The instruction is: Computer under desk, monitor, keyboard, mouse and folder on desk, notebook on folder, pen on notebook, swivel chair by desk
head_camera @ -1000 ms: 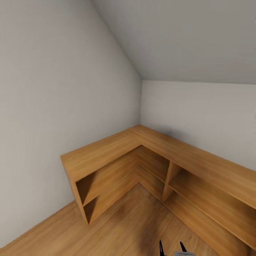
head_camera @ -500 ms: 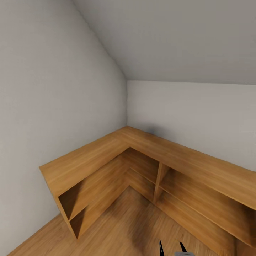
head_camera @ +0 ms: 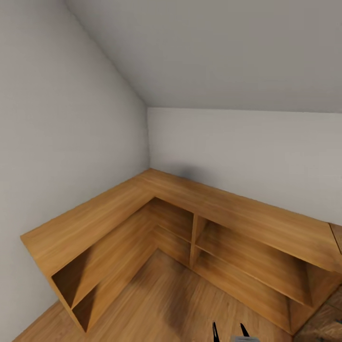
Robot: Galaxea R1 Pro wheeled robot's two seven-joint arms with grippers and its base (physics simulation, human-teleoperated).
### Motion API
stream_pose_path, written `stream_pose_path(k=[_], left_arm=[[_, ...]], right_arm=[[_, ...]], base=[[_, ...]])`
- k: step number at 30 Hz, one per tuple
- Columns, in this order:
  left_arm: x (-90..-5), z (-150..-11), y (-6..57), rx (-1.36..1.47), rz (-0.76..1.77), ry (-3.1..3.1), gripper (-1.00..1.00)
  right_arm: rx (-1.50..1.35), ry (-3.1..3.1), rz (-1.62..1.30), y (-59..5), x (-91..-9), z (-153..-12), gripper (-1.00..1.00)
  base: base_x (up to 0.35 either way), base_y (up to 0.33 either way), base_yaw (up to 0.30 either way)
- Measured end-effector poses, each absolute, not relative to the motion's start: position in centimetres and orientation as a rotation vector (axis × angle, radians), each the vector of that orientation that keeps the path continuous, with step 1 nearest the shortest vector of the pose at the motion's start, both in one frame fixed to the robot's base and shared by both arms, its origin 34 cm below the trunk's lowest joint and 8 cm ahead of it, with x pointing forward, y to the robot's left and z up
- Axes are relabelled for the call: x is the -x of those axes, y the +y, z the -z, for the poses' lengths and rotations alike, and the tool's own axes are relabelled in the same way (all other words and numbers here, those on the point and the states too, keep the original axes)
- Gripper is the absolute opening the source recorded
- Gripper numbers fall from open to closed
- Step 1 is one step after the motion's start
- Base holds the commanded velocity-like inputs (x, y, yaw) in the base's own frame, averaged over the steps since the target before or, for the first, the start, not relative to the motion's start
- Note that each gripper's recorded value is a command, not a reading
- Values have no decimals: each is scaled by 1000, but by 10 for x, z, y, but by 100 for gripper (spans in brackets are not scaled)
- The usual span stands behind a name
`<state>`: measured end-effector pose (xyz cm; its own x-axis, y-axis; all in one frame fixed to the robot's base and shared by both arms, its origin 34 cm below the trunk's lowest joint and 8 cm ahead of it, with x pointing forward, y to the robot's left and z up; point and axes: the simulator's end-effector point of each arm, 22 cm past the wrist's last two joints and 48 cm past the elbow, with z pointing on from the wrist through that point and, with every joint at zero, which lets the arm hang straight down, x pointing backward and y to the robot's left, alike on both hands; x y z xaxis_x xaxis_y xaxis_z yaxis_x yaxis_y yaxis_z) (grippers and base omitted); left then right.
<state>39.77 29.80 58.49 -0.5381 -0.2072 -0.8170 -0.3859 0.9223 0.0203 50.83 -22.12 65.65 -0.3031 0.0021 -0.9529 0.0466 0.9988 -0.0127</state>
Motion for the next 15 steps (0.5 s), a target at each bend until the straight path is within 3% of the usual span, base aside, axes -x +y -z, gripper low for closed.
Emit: stream_pose_path(k=[9,15], left_arm=[[-397,-584,298,421,-247,2158,100],[-396,-584,299,422,-249,2159,100]], right_arm=[[-30,1945,54,-221,-503,-642,100],[-24,1971,56,-221,-501,-637,100]], base=[[0,34,-294],[0,218,-294]])
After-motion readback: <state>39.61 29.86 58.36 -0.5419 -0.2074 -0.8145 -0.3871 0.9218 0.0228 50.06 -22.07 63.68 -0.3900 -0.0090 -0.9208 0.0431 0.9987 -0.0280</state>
